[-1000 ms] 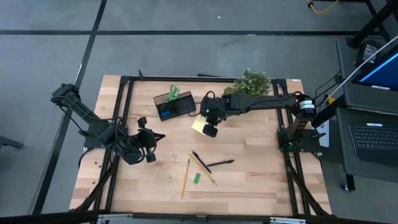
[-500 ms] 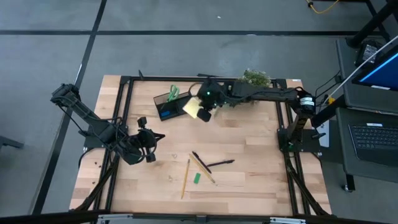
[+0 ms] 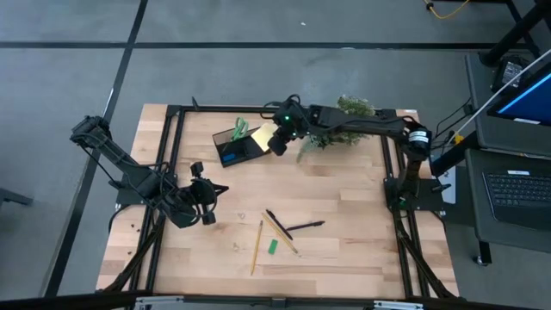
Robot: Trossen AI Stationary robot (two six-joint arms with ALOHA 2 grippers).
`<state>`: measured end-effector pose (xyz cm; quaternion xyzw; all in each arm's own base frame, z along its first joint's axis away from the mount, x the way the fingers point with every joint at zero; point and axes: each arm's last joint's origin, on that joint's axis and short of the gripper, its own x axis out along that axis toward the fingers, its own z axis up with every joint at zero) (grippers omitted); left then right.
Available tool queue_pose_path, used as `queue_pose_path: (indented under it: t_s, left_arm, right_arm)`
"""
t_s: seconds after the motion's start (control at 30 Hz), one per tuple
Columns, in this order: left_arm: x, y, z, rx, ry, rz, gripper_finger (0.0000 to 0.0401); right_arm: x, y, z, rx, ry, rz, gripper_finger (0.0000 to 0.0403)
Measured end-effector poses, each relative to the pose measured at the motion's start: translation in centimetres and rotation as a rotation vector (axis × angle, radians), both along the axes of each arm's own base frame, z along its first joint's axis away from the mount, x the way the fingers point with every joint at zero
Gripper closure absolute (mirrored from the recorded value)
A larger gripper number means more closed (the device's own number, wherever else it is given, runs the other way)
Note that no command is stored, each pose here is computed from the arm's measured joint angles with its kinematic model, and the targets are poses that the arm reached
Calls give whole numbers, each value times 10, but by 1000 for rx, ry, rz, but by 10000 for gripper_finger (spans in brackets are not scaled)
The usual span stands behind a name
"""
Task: Pick and place office supplies into organizer
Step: Put the yellow sticky notes into the desk organizer
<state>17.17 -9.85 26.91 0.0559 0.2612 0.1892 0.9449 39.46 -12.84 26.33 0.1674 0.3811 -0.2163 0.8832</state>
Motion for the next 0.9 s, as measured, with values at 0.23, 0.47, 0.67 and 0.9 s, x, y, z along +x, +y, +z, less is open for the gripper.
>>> queue_pose_path:
  t_s: [0.23, 0.47, 0.67, 0.9]
  left_arm:
    - [0, 0, 0, -1, 0, 0, 398]
    - [0, 0, 0, -7, 5, -7, 399]
    - [0, -1, 0, -16, 11, -16, 400]
    - [0, -1, -1, -17, 15, -22, 400]
  right_arm:
    - [14, -6, -26, 40, -7, -40, 401]
    - [26, -14, -37, 54, -82, -85, 401]
    - [24, -21, -39, 84, -95, -137, 401]
    - [27, -21, -44, 102, -106, -158, 401]
